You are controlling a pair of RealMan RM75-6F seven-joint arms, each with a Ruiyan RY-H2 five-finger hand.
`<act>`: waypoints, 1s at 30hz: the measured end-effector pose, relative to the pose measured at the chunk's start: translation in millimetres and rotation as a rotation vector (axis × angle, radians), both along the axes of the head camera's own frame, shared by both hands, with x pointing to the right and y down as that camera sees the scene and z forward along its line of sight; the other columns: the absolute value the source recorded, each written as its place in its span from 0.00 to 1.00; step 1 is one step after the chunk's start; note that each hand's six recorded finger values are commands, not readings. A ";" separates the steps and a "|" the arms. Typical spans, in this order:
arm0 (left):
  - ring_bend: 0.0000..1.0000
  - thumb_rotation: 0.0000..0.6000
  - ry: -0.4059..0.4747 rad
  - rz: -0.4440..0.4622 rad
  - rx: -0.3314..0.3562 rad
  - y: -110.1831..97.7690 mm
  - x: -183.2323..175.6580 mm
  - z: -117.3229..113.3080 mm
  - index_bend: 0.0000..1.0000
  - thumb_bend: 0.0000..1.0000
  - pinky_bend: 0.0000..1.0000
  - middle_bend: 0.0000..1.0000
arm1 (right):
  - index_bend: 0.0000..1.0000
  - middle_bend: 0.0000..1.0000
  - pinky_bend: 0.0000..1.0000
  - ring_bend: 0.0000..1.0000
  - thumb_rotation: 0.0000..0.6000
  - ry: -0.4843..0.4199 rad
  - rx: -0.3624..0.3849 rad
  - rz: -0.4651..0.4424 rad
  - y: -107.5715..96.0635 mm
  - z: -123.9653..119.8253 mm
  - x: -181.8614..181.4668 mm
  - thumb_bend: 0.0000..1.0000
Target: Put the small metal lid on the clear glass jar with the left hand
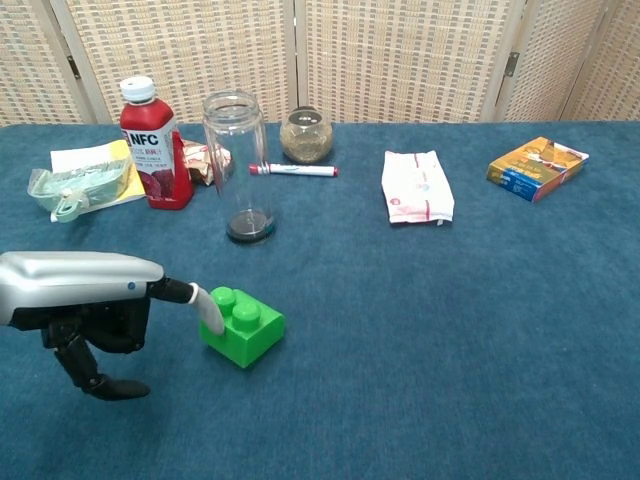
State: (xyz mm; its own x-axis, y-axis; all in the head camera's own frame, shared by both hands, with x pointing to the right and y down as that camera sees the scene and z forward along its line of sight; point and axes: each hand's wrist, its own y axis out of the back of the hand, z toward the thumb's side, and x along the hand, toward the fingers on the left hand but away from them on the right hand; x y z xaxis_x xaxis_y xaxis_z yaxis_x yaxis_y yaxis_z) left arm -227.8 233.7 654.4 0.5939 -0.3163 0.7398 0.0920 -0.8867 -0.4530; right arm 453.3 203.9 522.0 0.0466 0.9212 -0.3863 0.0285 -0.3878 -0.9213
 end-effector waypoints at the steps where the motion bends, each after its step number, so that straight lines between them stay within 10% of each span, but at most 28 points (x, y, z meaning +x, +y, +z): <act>1: 0.93 1.00 0.004 -0.005 0.011 -2.6 0.1 -2.7 0.20 0.33 1.00 1.00 | 0.05 0.20 0.28 0.11 1.00 0.000 -0.001 0.000 -0.1 0.2 0.2 0.44; 17: 0.90 1.00 -0.120 -0.247 0.274 -63.4 -64.9 -3.8 0.38 0.32 1.00 0.97 | 0.05 0.20 0.28 0.11 1.00 -0.009 -0.001 -0.001 -0.1 2.8 1.2 0.44; 30: 0.90 1.00 -0.261 -0.332 0.295 -73.7 -90.4 34.2 0.40 0.32 1.00 0.97 | 0.05 0.20 0.28 0.11 1.00 -0.003 -0.002 0.007 1.1 1.5 3.1 0.44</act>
